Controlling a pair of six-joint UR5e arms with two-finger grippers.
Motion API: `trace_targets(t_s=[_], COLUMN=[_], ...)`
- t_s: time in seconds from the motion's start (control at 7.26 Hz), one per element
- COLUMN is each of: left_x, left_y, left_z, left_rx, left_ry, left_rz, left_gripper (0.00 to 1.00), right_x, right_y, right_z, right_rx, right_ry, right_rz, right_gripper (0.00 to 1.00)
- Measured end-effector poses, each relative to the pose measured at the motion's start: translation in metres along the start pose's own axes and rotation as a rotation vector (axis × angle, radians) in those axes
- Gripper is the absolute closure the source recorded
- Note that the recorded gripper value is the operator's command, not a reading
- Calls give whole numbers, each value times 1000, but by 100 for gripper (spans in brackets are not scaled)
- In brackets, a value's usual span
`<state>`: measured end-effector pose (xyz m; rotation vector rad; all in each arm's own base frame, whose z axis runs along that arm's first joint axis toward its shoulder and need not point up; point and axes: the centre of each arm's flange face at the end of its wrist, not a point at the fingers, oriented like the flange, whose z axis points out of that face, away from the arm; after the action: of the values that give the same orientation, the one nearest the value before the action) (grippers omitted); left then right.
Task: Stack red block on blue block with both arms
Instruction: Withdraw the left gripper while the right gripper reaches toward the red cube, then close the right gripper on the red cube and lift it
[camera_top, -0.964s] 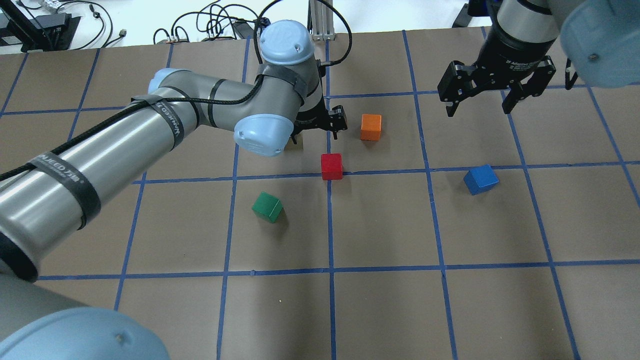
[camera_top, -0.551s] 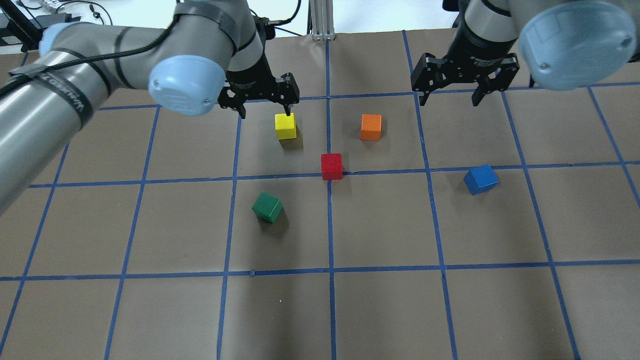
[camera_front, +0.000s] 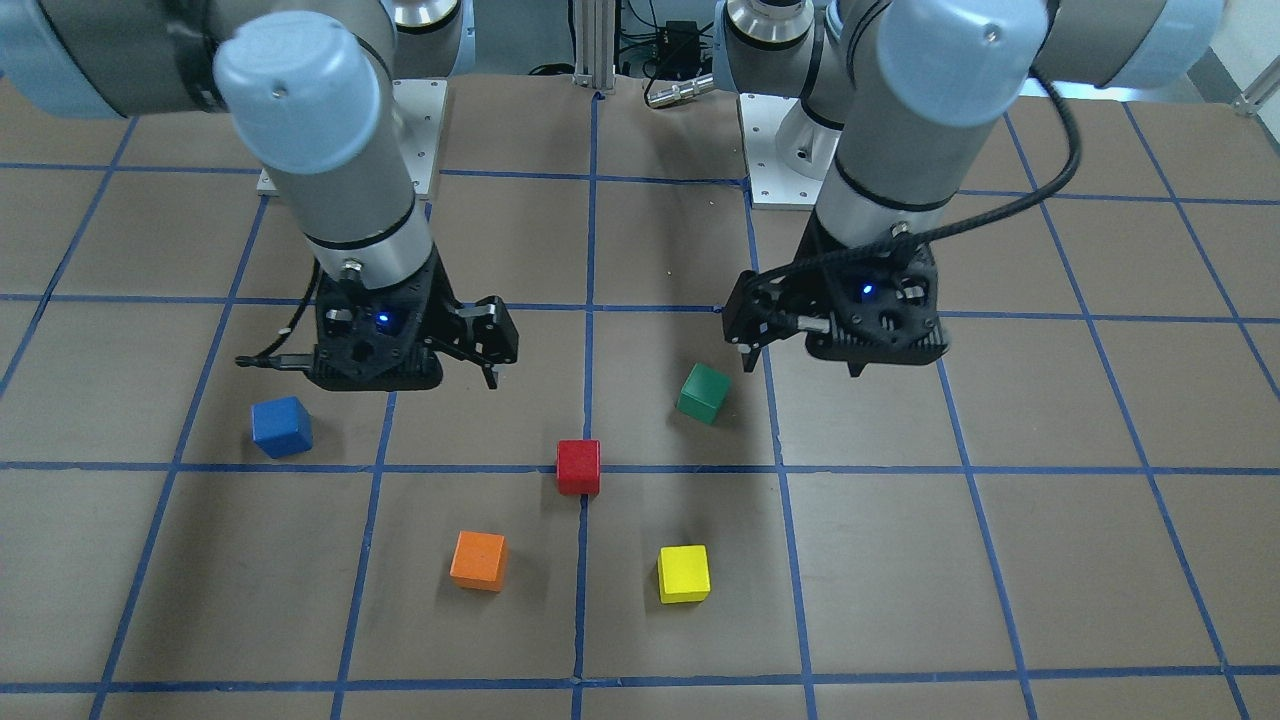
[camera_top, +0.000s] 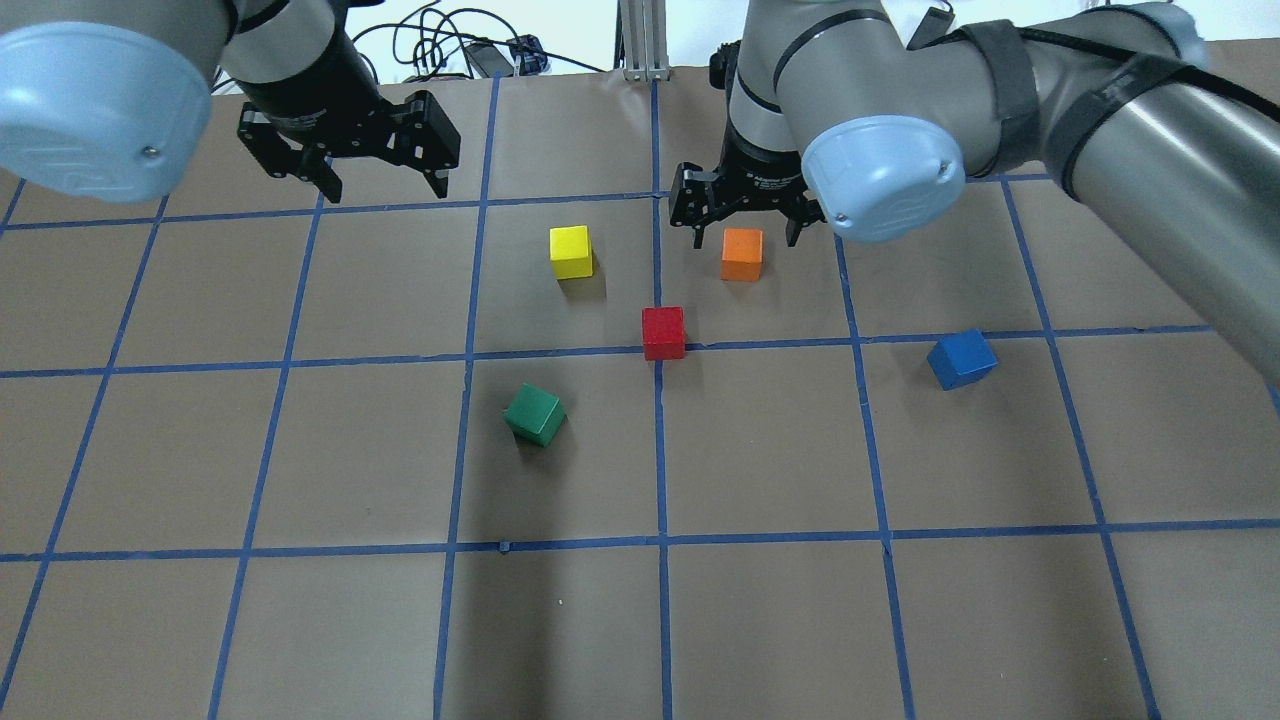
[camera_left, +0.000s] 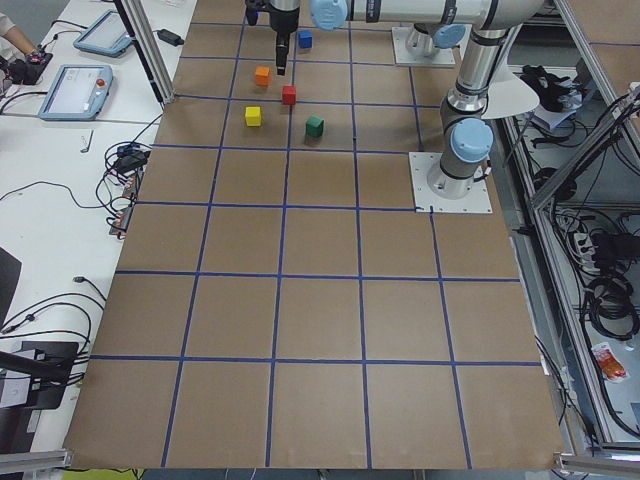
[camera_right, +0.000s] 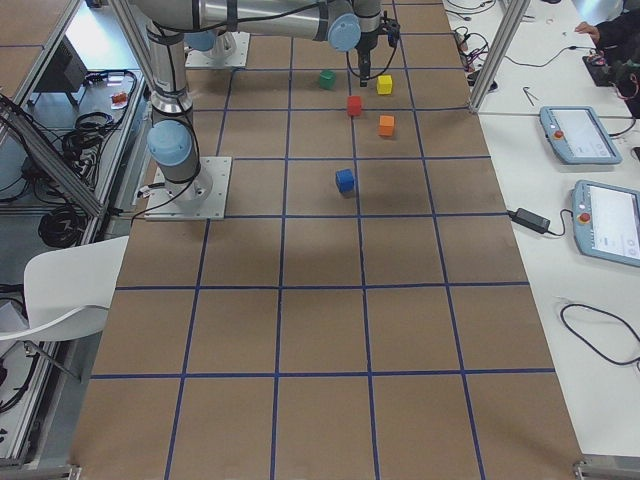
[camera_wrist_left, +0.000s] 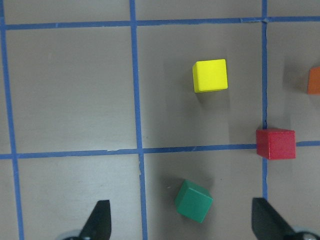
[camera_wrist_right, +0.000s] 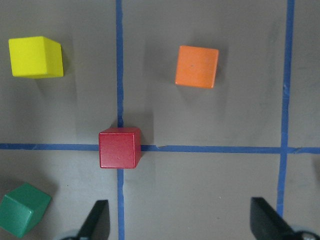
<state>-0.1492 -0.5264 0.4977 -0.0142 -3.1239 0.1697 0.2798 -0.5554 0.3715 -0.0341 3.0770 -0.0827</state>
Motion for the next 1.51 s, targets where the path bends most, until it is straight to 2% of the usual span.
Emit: trace_targets(t_s=[0.28, 0.83, 1.51], left_x=[-19, -18, -18], left_y=[10, 7, 12], left_z=[-16, -9, -11], left_rx=[-6, -28, -46], left_ry=[-8, -12, -40], left_rz=[-17, -14, -6], left_gripper=[0, 0, 0], right_x=[-34, -77, -75], right_y=[-3, -17, -17], right_z=[35, 109, 155], right_rx=[7, -62, -129], right_ry=[-4, 15, 42], right_rz=[-14, -1, -3], right_gripper=[0, 0, 0])
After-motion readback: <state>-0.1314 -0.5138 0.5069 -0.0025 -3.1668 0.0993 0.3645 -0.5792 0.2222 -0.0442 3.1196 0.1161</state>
